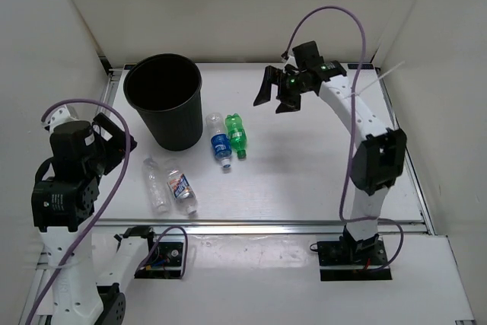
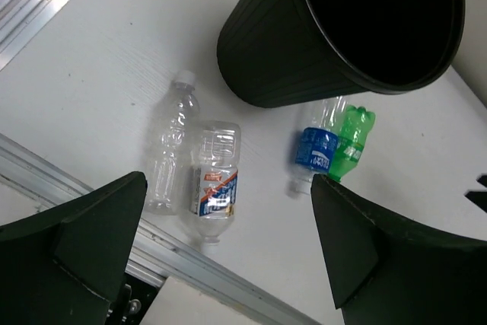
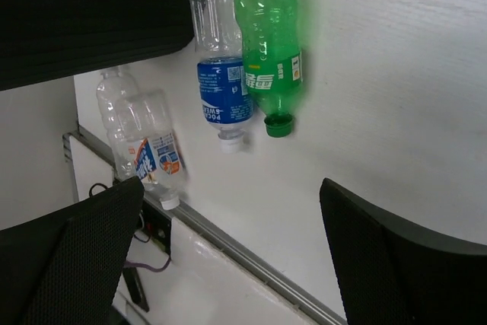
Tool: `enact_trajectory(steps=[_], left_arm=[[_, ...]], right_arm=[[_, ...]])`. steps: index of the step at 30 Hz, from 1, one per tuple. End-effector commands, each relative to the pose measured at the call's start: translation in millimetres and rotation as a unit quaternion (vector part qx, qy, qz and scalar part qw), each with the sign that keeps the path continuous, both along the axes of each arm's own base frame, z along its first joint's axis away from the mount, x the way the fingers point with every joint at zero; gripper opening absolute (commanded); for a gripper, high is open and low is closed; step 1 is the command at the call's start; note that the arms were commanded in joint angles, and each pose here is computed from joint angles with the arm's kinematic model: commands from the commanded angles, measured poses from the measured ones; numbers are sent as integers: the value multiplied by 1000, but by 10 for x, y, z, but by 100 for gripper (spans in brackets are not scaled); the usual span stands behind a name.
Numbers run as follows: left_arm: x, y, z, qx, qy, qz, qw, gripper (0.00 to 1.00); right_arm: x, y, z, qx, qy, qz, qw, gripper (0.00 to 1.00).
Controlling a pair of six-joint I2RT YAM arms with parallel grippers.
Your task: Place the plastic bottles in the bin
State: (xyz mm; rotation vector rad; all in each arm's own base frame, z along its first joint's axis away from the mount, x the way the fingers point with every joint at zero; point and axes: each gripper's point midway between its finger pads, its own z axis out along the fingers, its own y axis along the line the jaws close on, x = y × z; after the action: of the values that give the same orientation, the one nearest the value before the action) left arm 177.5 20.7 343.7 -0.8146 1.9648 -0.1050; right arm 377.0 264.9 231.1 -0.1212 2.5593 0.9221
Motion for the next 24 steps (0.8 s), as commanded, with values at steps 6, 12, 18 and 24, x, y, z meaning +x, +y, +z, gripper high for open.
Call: enact_trajectory(steps=[6,12,18,24], left_arm=[[-75,-326,-185,-46,68,-83,993,100],[-106,-468,-187,-73,66,-112,989,100],[-92,-552,-221,-93,75,-125,985,100],[-62,-568,-44,-84,54,-140,985,100]], right_arm=[[216,106,-786,3,72,46,996,100],[450,276,-1194,15,91,75,993,100],[499,467,-1401,34,94,93,991,100],[346,836,-1608,34,108,125,986,100]])
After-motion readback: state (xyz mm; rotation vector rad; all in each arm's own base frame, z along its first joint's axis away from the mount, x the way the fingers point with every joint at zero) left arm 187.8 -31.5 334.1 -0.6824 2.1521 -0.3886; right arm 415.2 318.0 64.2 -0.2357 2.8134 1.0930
